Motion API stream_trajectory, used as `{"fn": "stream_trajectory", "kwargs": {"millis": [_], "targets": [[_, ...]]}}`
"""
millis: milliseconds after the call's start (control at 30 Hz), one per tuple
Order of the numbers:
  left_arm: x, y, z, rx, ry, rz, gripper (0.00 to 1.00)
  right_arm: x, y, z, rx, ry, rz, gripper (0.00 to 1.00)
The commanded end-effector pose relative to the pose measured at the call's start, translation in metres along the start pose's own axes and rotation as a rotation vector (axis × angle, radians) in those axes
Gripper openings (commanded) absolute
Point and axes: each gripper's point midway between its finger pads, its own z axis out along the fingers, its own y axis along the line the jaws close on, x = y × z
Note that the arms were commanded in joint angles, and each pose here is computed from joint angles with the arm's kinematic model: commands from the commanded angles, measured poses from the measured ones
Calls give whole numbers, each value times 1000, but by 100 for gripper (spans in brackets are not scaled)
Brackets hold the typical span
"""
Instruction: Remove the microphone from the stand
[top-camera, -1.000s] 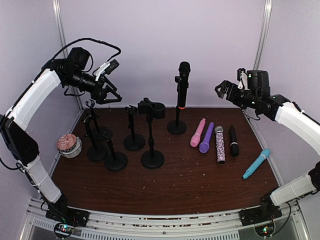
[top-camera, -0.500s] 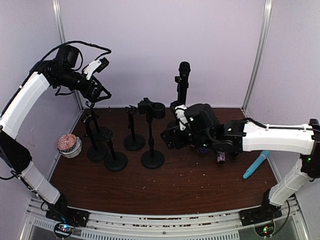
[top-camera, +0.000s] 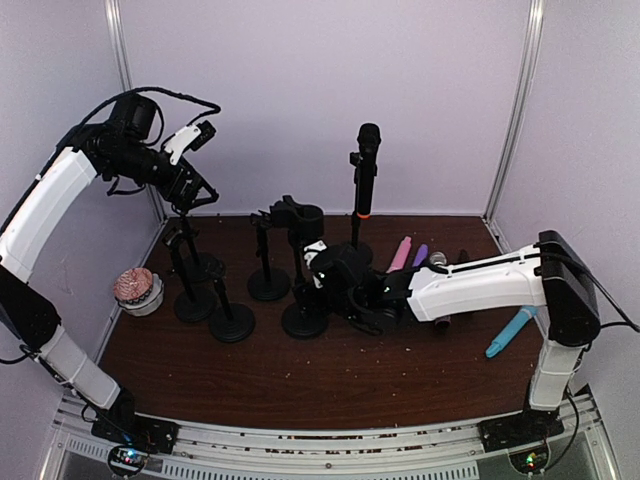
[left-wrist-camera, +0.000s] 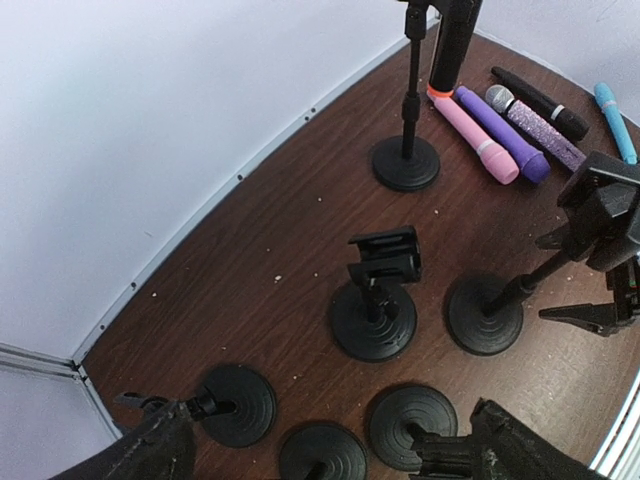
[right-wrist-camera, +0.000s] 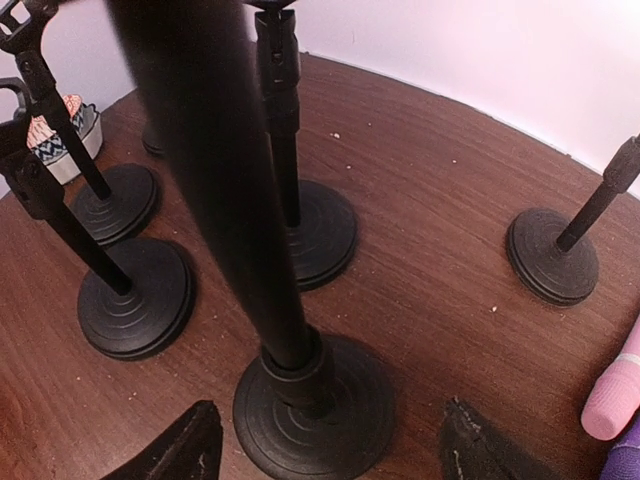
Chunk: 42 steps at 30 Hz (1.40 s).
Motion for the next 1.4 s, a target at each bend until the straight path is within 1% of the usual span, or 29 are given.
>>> {"fn": "stream_trajectory", "kwargs": {"millis": [0, 100, 200, 300, 433, 500, 633, 700, 933, 1067, 1367], "targets": [[0, 0, -2, -2, -4, 13, 98, -15, 9, 6, 9, -74, 46, 74], [0, -4, -1, 20, 2, 8, 98, -17, 9, 13, 27, -94, 41, 71], [2, -6, 1, 37, 6, 7, 98, -19, 10, 23, 51, -95, 31, 67], [3, -5, 1, 38, 20, 2, 98, -16, 14, 31, 52, -84, 49, 61], [9, -5, 2, 38, 53, 8, 98, -9, 32, 34, 32, -65, 53, 52], [10, -6, 2, 41, 59, 14, 98, -4, 43, 35, 20, -45, 40, 43], [9, -10, 3, 70, 54, 14, 98, 3, 60, 32, 6, -1, 7, 14], [7, -14, 4, 96, 40, 16, 98, 2, 65, 26, 0, 4, -12, 8], [8, -22, 11, 148, 27, -10, 98, -20, 67, 7, -8, -14, -24, 0], [15, -30, 8, 171, 30, -12, 98, -33, 61, -3, 2, -40, -22, 0], [30, -48, -2, 214, 26, -7, 98, -52, 44, -36, -66, -126, 77, 0]]}}
